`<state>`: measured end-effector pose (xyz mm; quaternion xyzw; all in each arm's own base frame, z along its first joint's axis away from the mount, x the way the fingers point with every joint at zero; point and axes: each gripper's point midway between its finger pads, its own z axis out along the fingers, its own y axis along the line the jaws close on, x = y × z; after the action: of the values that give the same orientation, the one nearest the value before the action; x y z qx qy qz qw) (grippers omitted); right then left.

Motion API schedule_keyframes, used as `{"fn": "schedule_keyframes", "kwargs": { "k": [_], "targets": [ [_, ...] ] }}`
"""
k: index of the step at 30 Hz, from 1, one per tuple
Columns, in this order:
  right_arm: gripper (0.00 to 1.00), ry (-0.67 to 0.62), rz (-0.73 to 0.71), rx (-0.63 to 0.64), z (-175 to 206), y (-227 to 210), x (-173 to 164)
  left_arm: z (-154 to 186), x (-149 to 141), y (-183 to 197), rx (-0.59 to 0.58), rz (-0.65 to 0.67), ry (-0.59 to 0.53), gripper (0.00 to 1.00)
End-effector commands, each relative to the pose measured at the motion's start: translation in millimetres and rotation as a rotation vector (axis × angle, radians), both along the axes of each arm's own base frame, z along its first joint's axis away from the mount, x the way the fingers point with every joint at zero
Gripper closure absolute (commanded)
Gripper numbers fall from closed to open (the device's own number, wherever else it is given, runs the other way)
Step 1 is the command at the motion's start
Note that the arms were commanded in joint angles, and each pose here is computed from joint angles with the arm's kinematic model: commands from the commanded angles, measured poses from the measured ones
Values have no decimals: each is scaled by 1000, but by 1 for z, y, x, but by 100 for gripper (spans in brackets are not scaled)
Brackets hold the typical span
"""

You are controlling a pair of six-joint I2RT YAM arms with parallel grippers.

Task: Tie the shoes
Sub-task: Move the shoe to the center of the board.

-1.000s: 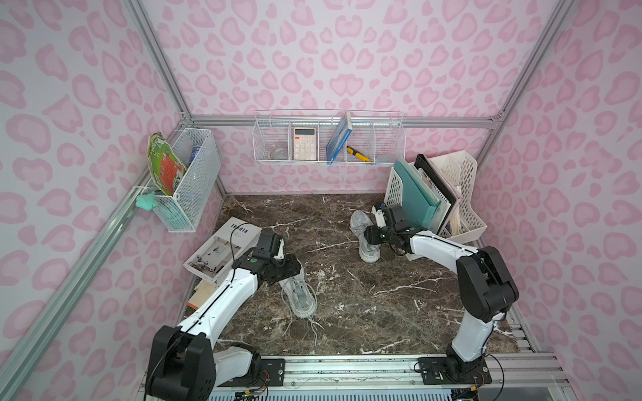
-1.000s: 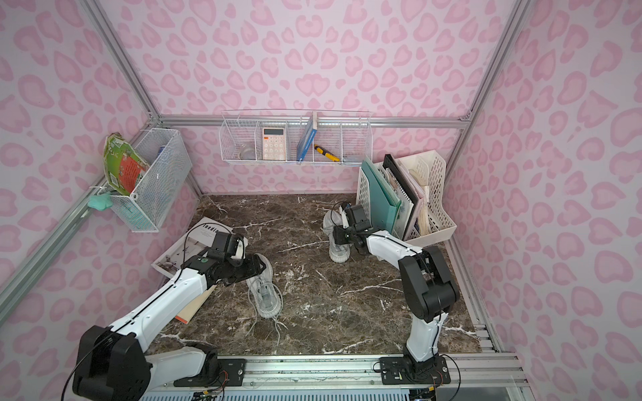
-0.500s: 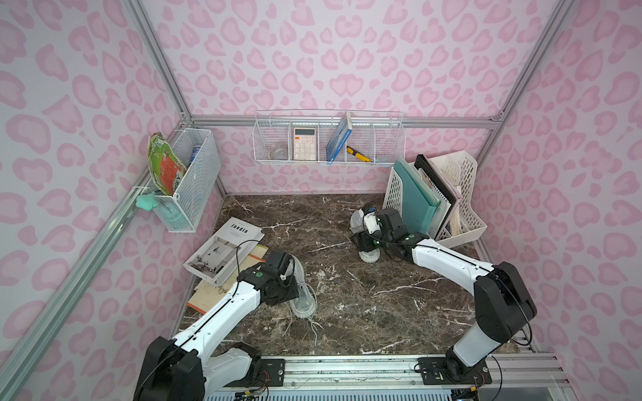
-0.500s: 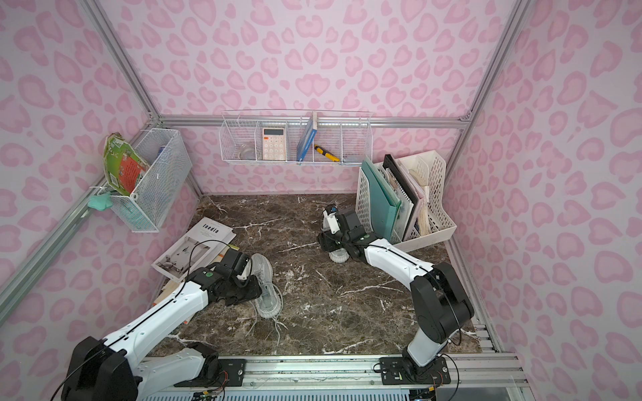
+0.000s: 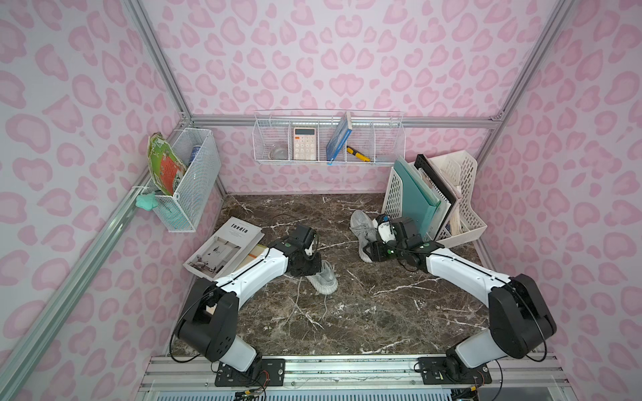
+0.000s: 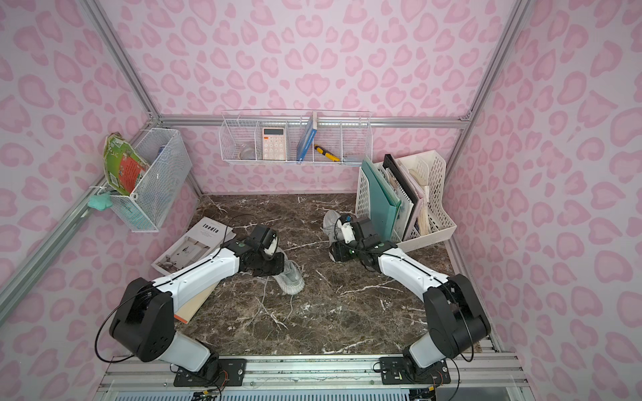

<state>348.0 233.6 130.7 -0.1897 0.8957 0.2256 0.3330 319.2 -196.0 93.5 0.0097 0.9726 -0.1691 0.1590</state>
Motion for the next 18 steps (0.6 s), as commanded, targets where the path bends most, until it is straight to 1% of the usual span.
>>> {"fn": "schedule_keyframes", "kwargs": {
  "k": [1, 5, 8, 12, 18],
  "targets": [
    [29, 29, -4, 3, -4, -8, -14, 0, 13, -19, -10, -65, -12, 100],
    [29, 45, -13, -3, -11, -17, -30, 0, 10, -24, 4, -117, -6, 100],
    [29, 56, 8, 16, -14, -15, -36, 4, 6, -8, 67, -115, -15, 100],
    [29, 77, 54, 29, -17, -1, -39, 8, 3, 3, 63, -101, 1, 100],
    [29, 90, 150, 23, -20, 28, -50, 3, 9, 11, 68, -117, 15, 100]
  ]
}}
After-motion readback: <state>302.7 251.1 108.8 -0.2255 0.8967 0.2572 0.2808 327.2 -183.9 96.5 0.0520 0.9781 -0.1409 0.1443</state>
